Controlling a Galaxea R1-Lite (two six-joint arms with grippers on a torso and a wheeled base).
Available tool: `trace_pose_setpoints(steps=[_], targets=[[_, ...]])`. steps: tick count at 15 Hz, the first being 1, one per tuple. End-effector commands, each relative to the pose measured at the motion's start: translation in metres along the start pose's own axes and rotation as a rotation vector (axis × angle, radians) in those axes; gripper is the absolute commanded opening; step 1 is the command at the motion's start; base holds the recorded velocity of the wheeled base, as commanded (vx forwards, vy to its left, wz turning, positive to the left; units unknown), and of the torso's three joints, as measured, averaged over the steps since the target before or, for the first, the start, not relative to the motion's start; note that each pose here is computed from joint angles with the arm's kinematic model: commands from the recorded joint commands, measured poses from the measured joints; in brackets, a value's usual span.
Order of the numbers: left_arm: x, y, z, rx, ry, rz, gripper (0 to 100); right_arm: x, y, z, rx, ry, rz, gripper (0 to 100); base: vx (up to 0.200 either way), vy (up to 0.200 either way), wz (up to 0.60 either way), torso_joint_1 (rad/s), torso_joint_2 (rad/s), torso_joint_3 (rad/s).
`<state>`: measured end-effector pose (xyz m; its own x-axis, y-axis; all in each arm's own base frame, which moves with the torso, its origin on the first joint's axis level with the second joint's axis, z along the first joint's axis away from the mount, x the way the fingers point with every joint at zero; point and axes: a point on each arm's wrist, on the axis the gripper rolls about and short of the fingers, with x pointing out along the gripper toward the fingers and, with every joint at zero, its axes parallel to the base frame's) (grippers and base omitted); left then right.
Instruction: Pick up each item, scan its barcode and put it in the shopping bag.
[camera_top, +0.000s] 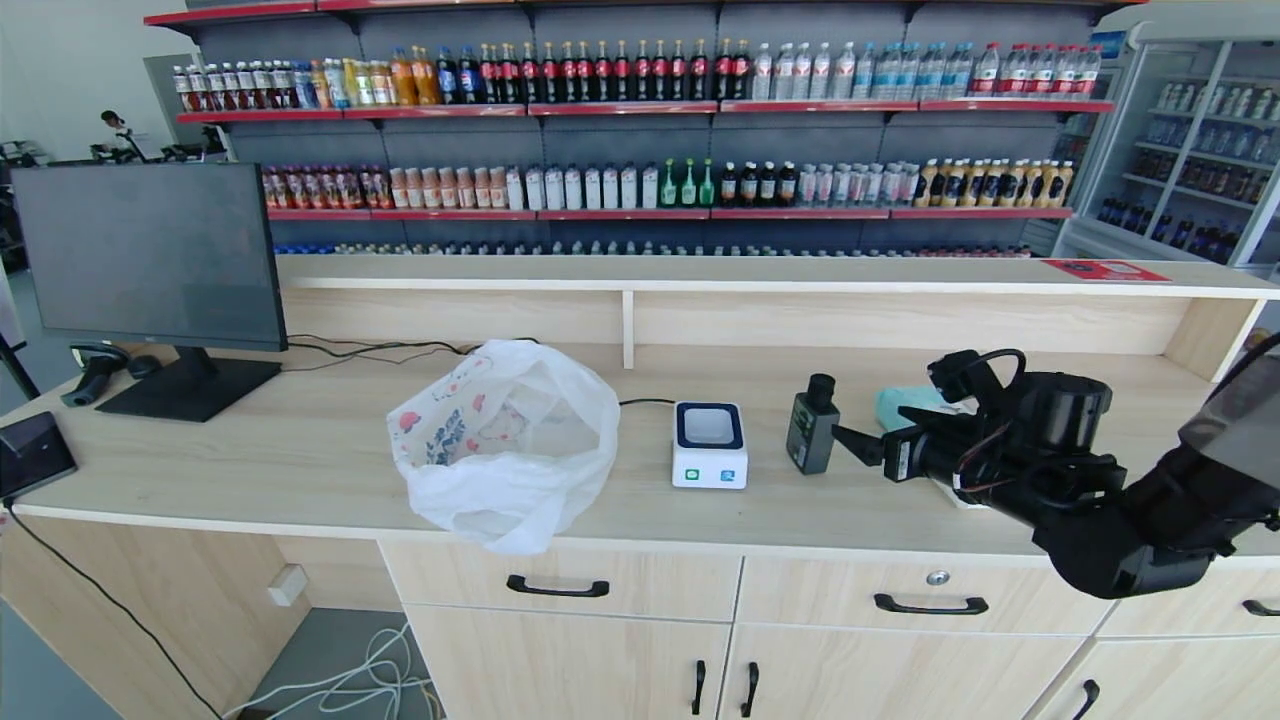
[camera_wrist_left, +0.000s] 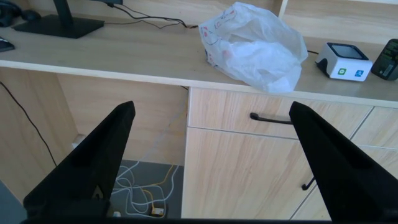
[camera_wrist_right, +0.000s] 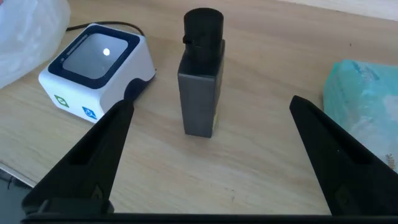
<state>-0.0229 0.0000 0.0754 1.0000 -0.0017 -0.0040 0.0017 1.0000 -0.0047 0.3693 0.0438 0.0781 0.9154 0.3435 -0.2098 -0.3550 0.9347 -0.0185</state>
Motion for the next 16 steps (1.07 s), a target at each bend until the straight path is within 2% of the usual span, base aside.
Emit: trace_pose_setpoints(steps=[1,4,16], targets=[[0.000,0.000,0.000,-0.001,0.001,0.000,100,0.010,-0.001,-0.014,0.005,0.032,0.011,100,0.000,0.000,0.00,0.000,0.00,0.000],[0.000,0.000,0.000,0.000,0.001,0.000,100,0.018,0.007,-0.021,0.004,0.048,0.036,100,0.000,0.000,0.00,0.000,0.00,0.000],[0.000,0.000,0.000,0.000,0.001,0.000,100,0.057,-0.002,-0.040,0.038,0.019,0.026,100,0.000,0.000,0.00,0.000,0.00,0.000]])
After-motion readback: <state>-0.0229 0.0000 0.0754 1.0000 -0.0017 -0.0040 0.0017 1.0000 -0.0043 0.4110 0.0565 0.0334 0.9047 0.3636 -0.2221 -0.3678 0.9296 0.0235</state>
